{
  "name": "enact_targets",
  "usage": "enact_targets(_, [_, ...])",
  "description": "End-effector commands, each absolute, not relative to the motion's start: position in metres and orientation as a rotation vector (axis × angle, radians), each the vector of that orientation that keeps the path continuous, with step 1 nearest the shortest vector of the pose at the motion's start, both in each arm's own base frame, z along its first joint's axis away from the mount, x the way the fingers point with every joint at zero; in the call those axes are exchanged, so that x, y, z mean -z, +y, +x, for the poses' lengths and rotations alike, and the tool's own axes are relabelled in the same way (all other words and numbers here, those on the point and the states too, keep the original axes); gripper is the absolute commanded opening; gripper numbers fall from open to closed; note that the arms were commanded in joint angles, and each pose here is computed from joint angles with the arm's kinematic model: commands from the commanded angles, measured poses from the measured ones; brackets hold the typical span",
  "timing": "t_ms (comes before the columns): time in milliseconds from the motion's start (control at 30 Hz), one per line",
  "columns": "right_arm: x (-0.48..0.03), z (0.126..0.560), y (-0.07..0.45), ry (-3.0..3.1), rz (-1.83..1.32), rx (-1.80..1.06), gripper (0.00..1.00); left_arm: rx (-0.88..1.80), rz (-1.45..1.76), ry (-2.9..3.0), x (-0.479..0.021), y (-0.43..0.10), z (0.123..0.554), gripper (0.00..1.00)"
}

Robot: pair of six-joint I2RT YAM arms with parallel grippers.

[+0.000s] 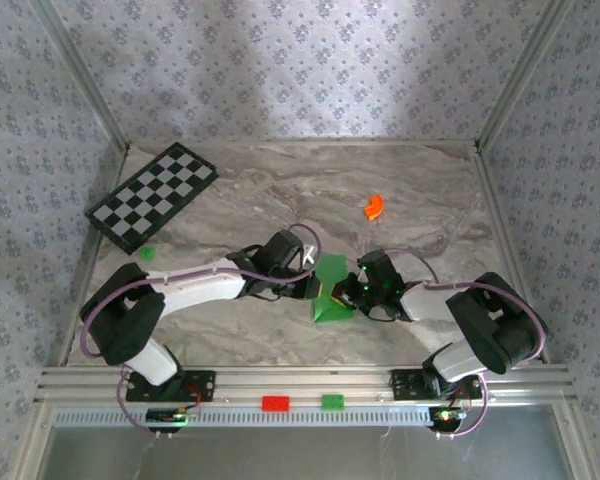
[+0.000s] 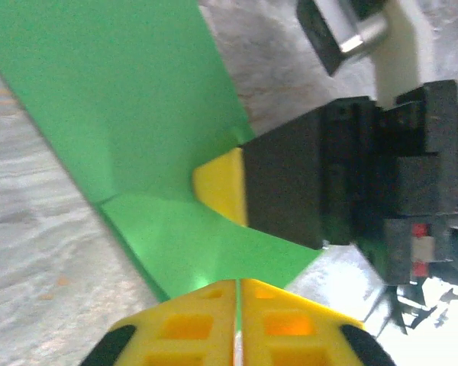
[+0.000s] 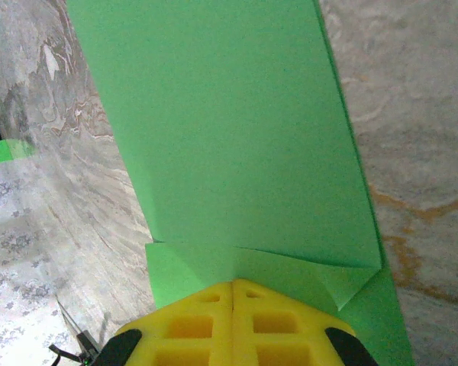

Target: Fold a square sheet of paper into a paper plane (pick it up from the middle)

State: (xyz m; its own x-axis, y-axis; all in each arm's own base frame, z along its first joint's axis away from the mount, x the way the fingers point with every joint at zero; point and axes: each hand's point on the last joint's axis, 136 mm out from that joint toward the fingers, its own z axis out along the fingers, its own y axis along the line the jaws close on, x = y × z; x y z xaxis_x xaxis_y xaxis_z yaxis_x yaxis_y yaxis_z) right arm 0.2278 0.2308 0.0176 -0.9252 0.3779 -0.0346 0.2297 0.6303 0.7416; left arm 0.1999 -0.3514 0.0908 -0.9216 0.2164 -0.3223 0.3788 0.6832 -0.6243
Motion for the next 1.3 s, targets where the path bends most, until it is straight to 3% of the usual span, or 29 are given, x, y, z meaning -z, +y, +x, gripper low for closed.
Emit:
enact_targets(0, [0.019, 0.196, 0.204, 2.832, 0.585, -0.994, 0.00, 1.286, 0.481, 2.708, -0.095, -0.366, 0.185, 0.05])
enact_targets(133, [0.020, 0.195, 0.203, 2.835, 0.588, -0.990, 0.00, 1.395, 0.516, 2.751, -0.089, -0.379, 0.178, 0.04])
enact_targets(1267, [0.018, 0.197, 0.202, 2.837, 0.580, -0.992, 0.00, 1.396, 0.531, 2.917, -0.037, -0.382, 0.160, 0.04])
